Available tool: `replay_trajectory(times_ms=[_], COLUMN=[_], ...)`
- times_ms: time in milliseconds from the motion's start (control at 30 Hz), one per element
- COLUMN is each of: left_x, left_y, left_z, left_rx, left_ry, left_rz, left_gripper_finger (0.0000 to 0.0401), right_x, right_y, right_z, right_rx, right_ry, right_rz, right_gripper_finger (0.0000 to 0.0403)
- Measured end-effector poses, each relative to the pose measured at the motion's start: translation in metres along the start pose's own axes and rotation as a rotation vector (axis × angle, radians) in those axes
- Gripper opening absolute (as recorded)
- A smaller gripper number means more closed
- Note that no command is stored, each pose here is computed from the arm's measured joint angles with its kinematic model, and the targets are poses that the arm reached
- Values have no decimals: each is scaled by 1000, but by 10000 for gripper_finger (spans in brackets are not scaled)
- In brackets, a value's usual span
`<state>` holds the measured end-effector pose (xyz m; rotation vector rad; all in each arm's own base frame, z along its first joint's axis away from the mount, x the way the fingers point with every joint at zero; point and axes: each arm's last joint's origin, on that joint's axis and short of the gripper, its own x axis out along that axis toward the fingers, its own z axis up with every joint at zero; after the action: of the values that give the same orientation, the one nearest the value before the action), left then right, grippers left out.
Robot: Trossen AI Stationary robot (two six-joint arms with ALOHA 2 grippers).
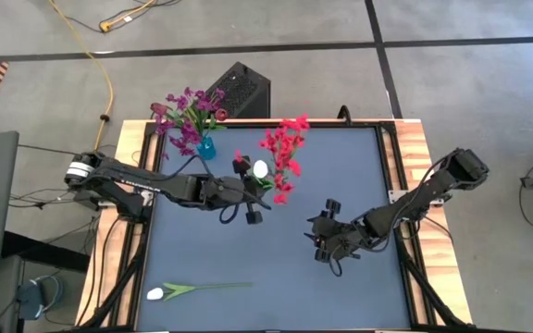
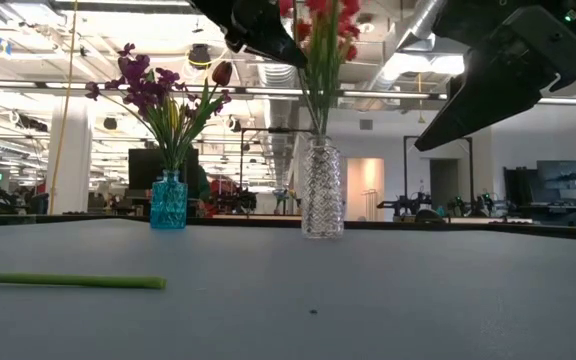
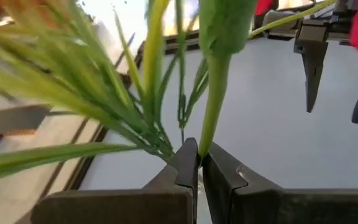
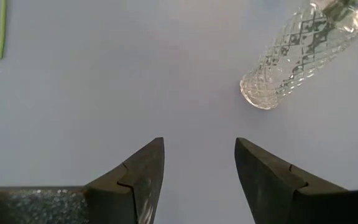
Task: Sort flowers into vase by color
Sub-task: Put the top white tulip into the transparent vase
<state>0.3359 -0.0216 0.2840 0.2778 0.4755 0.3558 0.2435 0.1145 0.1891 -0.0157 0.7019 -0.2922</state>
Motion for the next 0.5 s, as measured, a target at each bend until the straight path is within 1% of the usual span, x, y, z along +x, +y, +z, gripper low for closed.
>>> replay_trajectory(times_ms=[133,500], left_x=[-2,-6], left_y=[3,11], left_z=[5,19], left_rx=[-28,-31], left_ry=[36,49], left_rz=[-25,-22], left_gripper_finger=[0,0], right_x=[0,0], right_y=[0,0], right_z=[0,0], right_rx=[0,1], right_ry=[0,0], right_rz=[0,1], right_gripper_finger=[221,221])
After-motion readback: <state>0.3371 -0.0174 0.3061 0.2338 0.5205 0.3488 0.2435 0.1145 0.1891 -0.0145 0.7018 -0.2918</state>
